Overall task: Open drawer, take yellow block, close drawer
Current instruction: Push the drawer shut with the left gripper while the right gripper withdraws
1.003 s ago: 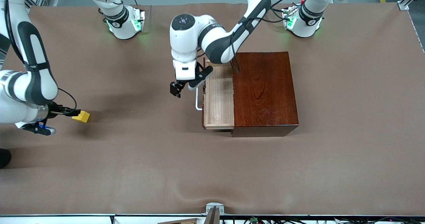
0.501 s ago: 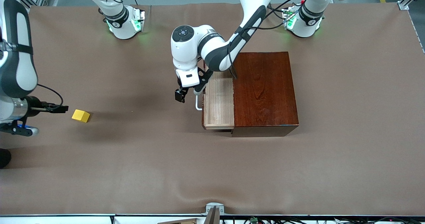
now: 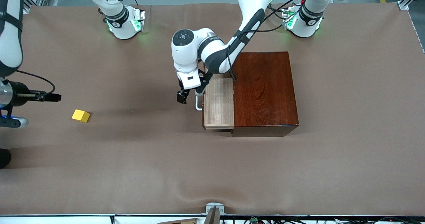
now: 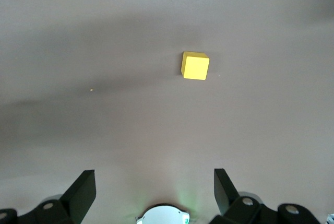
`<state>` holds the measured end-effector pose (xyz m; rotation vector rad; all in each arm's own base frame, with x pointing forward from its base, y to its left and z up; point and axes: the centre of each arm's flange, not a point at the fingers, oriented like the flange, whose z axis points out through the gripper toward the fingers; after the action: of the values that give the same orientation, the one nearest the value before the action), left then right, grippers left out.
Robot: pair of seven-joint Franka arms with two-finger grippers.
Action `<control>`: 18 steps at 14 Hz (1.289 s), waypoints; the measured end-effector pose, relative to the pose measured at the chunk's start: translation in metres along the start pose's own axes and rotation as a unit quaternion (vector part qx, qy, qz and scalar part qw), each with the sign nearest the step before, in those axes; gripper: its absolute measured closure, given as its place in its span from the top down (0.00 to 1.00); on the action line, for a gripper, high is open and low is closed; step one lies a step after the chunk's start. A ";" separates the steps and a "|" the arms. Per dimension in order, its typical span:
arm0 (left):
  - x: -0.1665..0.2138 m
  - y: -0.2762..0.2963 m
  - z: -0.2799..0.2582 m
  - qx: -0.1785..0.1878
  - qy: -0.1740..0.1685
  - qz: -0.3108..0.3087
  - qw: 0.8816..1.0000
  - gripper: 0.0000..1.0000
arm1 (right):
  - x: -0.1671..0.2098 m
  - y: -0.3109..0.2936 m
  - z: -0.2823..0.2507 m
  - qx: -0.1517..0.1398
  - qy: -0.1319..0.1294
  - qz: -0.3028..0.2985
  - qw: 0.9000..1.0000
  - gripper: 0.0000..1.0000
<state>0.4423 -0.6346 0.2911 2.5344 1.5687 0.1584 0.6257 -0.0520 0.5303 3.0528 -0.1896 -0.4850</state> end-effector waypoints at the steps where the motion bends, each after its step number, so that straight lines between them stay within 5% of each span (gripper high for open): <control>1: 0.000 0.000 0.000 0.002 0.002 -0.002 1.000 1.00 | -0.007 -0.003 -0.015 0.000 0.013 -0.002 1.000 1.00; 8: 0.037 0.001 0.003 0.068 0.064 -0.035 0.995 1.00 | -0.088 -0.056 -0.103 -0.007 0.093 -0.048 0.994 1.00; 14: 0.095 0.004 0.013 0.137 0.115 -0.071 0.981 1.00 | -0.108 -0.061 -0.104 -0.002 0.093 -0.053 0.994 1.00; 18: 0.106 0.007 0.012 0.146 0.116 -0.085 0.979 1.00 | -0.121 -0.056 -0.091 0.016 0.094 -0.049 0.994 1.00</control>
<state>0.4979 -0.5437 0.2810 2.6562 2.0256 0.2267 0.5466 0.0208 0.6503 3.1258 -0.0417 -0.1977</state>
